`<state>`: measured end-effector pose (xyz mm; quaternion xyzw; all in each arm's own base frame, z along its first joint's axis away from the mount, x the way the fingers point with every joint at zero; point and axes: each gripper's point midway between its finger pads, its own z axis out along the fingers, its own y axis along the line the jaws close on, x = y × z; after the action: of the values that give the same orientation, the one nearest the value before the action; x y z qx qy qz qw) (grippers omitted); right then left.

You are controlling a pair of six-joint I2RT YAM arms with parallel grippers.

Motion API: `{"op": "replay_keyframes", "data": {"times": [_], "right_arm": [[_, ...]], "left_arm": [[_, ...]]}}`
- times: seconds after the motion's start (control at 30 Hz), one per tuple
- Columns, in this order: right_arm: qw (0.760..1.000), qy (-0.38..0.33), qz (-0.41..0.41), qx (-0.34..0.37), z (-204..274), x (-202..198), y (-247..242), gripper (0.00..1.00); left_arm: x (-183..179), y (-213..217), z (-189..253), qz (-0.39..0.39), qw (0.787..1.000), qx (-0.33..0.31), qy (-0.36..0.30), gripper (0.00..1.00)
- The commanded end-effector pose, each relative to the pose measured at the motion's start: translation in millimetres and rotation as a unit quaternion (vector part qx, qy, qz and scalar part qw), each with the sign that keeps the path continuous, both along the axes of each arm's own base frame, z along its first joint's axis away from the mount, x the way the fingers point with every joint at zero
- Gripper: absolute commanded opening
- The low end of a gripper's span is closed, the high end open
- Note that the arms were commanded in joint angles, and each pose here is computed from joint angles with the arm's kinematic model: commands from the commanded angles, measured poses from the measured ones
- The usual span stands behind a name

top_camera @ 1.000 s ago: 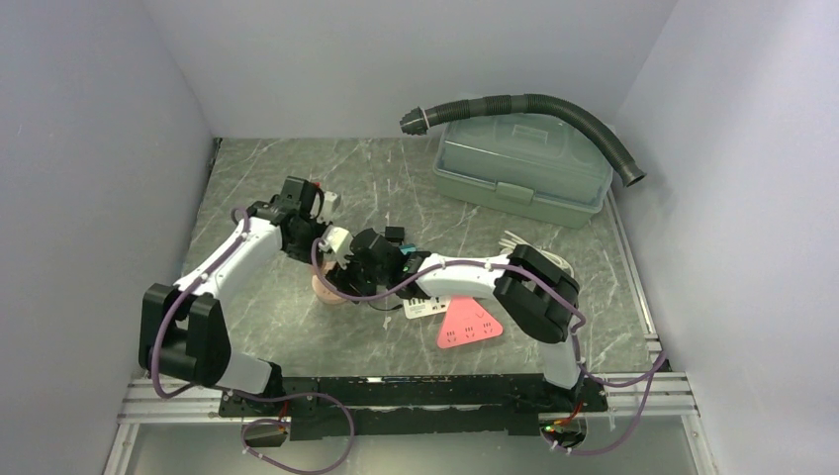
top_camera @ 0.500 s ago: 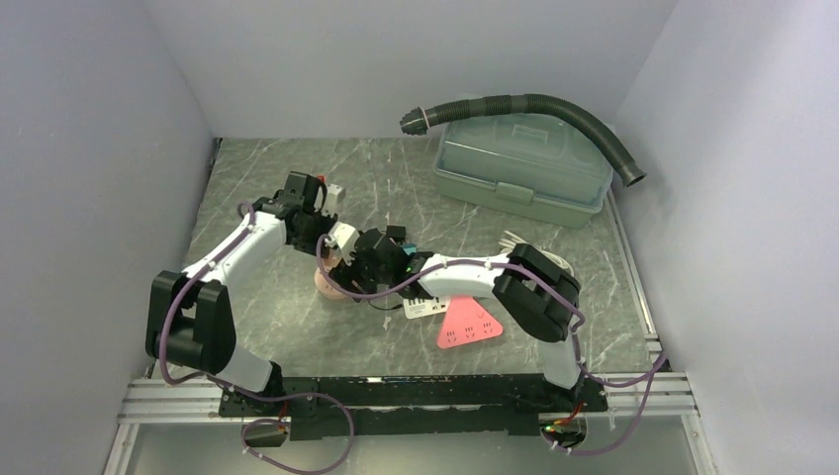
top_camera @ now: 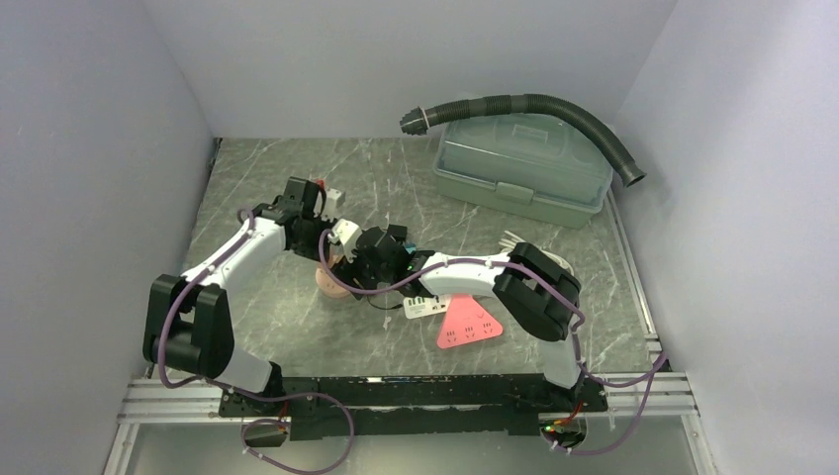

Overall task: Insert the plug
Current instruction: Insert the plug into the socket.

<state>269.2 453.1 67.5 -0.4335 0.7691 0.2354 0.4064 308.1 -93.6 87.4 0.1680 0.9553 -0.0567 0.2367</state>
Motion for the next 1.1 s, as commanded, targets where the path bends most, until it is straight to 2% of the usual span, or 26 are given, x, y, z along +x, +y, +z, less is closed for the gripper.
{"op": "replay_keyframes", "data": {"times": [0.0, 0.17, 1.07], "right_arm": [[0.999, -0.012, -0.028, 0.025, 17.1, 13.1, 3.3, 0.68], [0.999, -0.008, -0.031, 0.026, 15.5, 12.9, 4.3, 0.64], [0.999, 0.006, -0.020, 0.032, 11.5, 3.1, 12.2, 0.63]], "left_arm": [[0.5, -0.2, 8.7, 0.002, 1.000, -0.008, -0.023, 0.00], [-2.3, -2.0, 10.5, 0.009, 1.000, -0.017, -0.022, 0.00], [-2.8, -2.2, -1.5, 0.039, 0.999, -0.016, -0.020, 0.00]]}}
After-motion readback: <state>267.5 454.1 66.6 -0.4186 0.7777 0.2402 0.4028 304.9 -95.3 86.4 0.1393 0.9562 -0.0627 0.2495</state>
